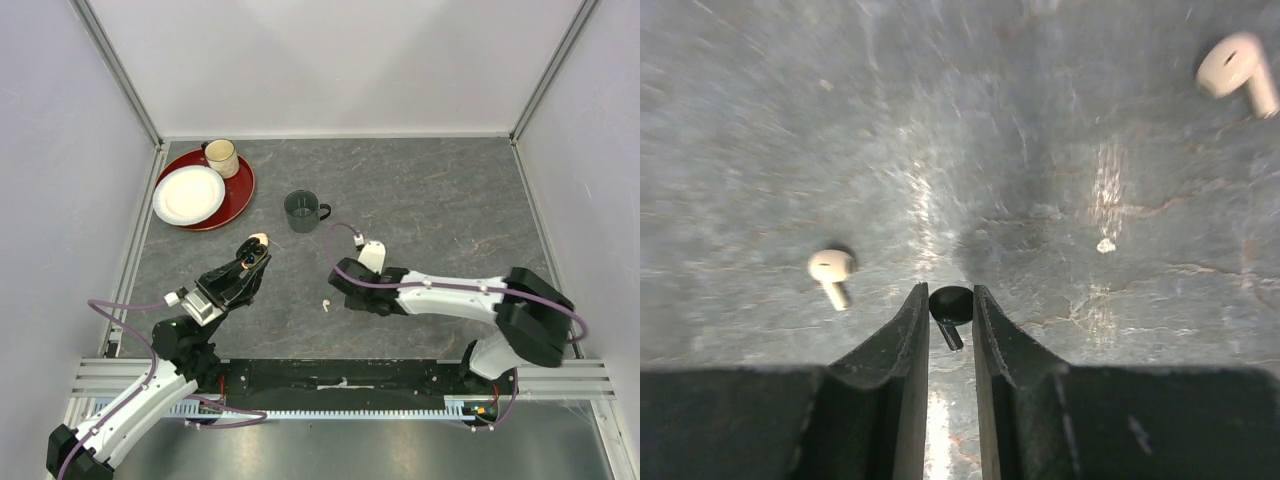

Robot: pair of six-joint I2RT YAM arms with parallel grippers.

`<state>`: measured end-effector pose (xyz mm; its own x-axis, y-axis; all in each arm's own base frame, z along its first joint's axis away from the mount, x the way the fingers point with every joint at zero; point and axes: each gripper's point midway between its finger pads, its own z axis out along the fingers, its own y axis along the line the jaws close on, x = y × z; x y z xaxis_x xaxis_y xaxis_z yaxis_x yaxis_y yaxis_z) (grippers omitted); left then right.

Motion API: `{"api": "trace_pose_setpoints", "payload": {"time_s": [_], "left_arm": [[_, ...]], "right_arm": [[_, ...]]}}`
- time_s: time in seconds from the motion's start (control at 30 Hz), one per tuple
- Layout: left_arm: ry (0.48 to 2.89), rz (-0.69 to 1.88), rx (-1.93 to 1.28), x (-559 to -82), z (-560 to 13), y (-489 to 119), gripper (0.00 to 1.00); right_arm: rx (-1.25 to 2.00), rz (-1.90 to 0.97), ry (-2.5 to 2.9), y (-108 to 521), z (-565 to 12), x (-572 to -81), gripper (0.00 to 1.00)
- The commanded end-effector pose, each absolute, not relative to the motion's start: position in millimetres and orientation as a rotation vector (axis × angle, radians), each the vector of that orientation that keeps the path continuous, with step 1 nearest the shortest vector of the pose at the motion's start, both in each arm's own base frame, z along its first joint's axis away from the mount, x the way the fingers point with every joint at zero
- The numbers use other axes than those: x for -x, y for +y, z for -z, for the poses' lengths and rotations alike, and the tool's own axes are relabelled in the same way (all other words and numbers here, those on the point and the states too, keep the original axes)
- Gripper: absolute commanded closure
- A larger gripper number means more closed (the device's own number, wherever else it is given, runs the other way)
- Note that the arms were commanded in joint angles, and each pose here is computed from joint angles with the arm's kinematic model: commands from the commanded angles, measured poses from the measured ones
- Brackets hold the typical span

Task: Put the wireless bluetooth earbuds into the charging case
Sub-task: Pick up the earbud from the center of the board, then place the earbud in the charging case.

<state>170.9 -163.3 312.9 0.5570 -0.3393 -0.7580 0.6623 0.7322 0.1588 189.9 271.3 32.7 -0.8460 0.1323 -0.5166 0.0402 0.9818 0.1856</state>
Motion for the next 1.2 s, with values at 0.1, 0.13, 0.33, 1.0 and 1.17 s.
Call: {"api": "trace_pose_setpoints", "payload": {"time_s": [0.1,0.13,0.33,1.0,1.17], "left_arm": [[0.788,0.616,-0.461,-174,-305,-165,0.98],[0.787,0.619,-0.460,-174,-306,-165,0.98],[0.787,0.635,-0.461,-174,-307,-168,0.98],[0.806,0.665,-0.495,-179,-305,-180,0.98],[0.801,0.669,-0.516,-179,-304,-184,0.98]], "right_arm": [[-0.253,-0.555,2.051,282,-155,-243,0.97],[-0.261,-0.584,2.005,281,-169,-245,0.98],[-0.234,-0.797,1.790,294,-224,-249,1.00],[0.032,-1.141,1.087,310,-375,-200,1.00],[0.134,-1.217,0.994,324,-394,-180,1.00]]}}
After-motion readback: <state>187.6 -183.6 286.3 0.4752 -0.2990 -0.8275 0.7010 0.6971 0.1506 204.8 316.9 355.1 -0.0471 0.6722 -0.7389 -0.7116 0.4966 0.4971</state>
